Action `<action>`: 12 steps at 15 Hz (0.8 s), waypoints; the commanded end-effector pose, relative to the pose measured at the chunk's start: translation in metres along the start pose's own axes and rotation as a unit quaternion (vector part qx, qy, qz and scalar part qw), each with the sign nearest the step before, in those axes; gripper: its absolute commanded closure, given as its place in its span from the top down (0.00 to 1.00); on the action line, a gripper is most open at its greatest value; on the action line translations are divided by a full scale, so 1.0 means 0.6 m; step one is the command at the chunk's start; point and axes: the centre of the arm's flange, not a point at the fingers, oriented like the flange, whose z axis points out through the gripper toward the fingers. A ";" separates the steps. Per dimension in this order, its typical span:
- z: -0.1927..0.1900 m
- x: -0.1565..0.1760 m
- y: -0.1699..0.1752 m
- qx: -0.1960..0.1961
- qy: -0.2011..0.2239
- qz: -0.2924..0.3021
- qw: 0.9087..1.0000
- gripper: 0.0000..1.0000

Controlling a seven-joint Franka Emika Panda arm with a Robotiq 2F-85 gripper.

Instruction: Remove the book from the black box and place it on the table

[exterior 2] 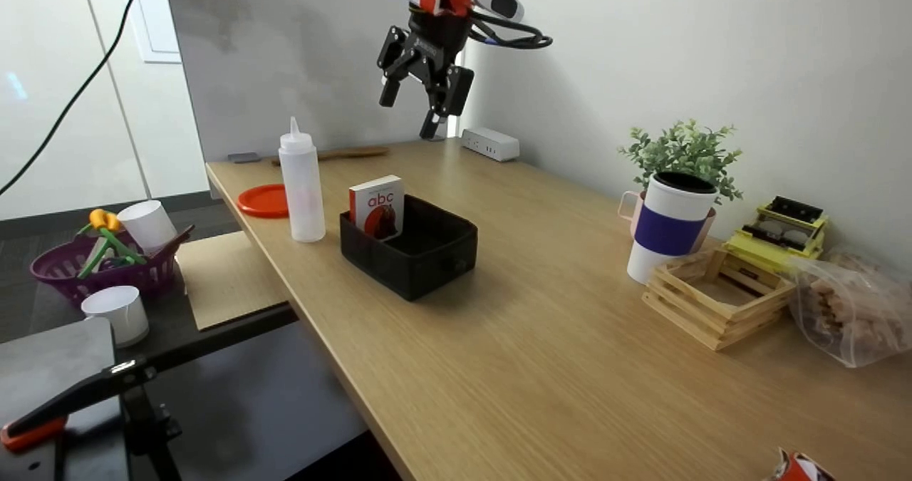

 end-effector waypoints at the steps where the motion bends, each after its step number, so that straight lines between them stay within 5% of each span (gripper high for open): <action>1: 0.044 0.054 -0.004 -0.030 -0.046 0.031 0.998 1.00; 3: 0.045 0.021 0.002 -0.024 -0.032 0.025 0.999 1.00; 12: 0.074 0.031 -0.012 -0.028 -0.052 0.020 0.998 1.00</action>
